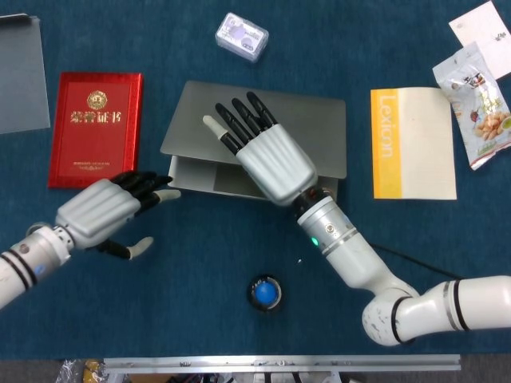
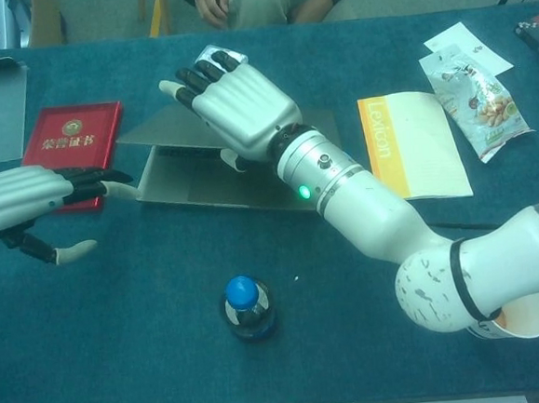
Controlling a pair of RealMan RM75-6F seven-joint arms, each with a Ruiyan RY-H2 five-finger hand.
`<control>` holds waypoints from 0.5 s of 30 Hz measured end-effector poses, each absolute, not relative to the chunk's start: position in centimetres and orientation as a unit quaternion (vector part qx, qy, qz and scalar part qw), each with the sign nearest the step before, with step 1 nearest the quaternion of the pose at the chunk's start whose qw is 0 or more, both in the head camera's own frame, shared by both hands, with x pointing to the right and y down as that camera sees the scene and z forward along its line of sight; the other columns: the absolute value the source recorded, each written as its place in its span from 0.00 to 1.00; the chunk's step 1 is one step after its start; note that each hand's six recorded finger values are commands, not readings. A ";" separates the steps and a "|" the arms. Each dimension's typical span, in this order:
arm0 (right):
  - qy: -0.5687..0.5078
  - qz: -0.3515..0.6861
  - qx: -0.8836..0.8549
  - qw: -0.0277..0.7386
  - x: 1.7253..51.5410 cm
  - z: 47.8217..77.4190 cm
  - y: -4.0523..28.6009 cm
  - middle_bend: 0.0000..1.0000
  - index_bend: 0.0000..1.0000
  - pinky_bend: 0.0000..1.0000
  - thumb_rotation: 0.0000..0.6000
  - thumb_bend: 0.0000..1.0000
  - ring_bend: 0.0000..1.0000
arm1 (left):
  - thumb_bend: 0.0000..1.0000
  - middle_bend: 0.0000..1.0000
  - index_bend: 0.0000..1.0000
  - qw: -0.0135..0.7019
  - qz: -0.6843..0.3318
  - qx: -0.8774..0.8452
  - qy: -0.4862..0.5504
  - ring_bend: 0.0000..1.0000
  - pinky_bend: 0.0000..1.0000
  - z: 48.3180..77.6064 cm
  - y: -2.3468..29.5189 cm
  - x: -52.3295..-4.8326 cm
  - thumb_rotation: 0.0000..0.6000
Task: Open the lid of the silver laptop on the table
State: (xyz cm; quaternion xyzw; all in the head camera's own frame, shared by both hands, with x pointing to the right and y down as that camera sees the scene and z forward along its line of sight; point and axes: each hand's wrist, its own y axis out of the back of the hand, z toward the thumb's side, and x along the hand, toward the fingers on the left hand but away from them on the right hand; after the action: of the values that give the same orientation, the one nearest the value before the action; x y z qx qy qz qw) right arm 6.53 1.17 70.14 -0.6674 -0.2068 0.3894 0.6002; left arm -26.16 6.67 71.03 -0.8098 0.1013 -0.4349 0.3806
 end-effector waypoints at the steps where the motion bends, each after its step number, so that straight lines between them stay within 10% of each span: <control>1: -0.207 0.390 -0.667 0.600 6.5 70.1 1.1 0.05 0.00 0.01 1.00 0.30 0.00 | 0.42 0.02 0.09 0.381 -0.435 -0.810 0.099 0.00 0.05 71.2 6.6 -25.9 0.59; 15: -0.207 0.388 -0.670 0.598 6.4 70.1 1.1 0.05 0.00 0.01 1.00 0.30 0.00 | 0.42 0.02 0.09 0.385 -0.442 -0.807 0.068 0.00 0.05 74.2 4.9 -23.1 0.59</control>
State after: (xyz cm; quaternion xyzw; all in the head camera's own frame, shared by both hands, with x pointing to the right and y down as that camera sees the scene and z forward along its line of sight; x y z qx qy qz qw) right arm 6.42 1.09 70.06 -0.6702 -0.2075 0.3879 0.5977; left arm -23.05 4.90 74.19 -0.8072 0.0682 -0.4421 0.3852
